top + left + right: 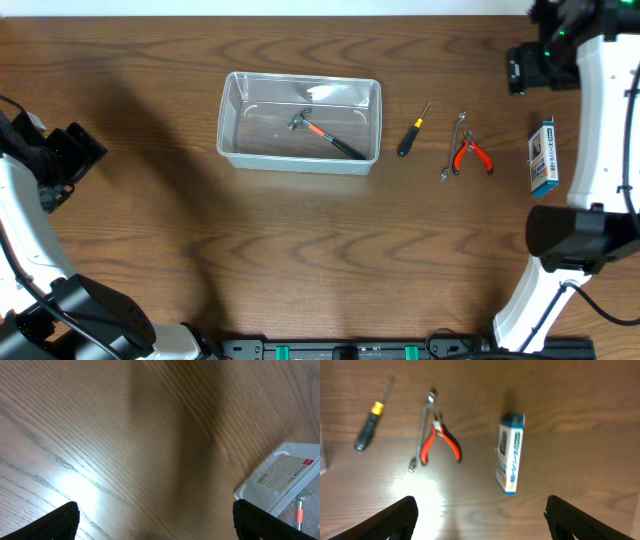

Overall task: Pack container
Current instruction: 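Move the right gripper to the boxed screwdriver set and grip it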

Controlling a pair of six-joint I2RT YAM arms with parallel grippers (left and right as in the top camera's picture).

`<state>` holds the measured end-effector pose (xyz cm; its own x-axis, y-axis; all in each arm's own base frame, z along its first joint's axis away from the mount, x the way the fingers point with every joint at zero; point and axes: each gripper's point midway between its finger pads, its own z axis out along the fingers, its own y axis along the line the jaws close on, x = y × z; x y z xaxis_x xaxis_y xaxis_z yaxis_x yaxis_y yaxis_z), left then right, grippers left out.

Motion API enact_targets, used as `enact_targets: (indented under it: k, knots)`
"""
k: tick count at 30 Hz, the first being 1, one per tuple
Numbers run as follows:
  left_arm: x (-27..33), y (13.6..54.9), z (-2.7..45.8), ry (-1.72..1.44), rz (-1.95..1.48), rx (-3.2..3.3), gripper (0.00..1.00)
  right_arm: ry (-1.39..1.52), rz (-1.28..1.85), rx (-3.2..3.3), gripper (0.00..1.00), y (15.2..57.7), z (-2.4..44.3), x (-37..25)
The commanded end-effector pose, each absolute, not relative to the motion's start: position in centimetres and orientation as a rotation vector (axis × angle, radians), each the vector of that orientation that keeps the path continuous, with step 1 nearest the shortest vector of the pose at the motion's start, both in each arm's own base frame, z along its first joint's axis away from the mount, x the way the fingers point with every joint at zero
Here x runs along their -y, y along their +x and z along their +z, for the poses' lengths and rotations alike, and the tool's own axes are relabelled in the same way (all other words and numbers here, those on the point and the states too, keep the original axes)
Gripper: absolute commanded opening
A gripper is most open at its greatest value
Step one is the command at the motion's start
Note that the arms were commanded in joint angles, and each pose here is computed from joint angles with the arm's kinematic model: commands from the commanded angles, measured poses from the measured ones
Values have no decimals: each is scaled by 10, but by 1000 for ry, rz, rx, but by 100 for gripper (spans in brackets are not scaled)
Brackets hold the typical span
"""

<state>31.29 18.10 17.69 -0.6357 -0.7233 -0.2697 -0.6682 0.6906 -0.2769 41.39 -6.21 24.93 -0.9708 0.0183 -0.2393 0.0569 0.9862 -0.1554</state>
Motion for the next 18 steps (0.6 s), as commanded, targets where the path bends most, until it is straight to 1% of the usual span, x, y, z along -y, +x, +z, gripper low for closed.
enact_targets:
  k: [1, 6, 12, 15, 18]
  knots:
    - [-181, 314, 183, -1054, -197, -2542, 91, 149, -152, -2975, 85, 405, 225, 76]
    - [-181, 314, 183, -1054, -197, -2542, 91, 251, -134, -3061, 86, 395, 186, 96]
    - [-181, 314, 183, -1054, -197, -2542, 90, 323, -185, -3123, 92, 386, 134, 120]
    - [-181, 314, 183, -1054, -197, -2542, 90, 344, -198, -3137, 95, 381, 119, 133]
    - [-181, 314, 183, -1054, -197, -2542, 90, 371, -164, -3146, 95, 375, 106, 143]
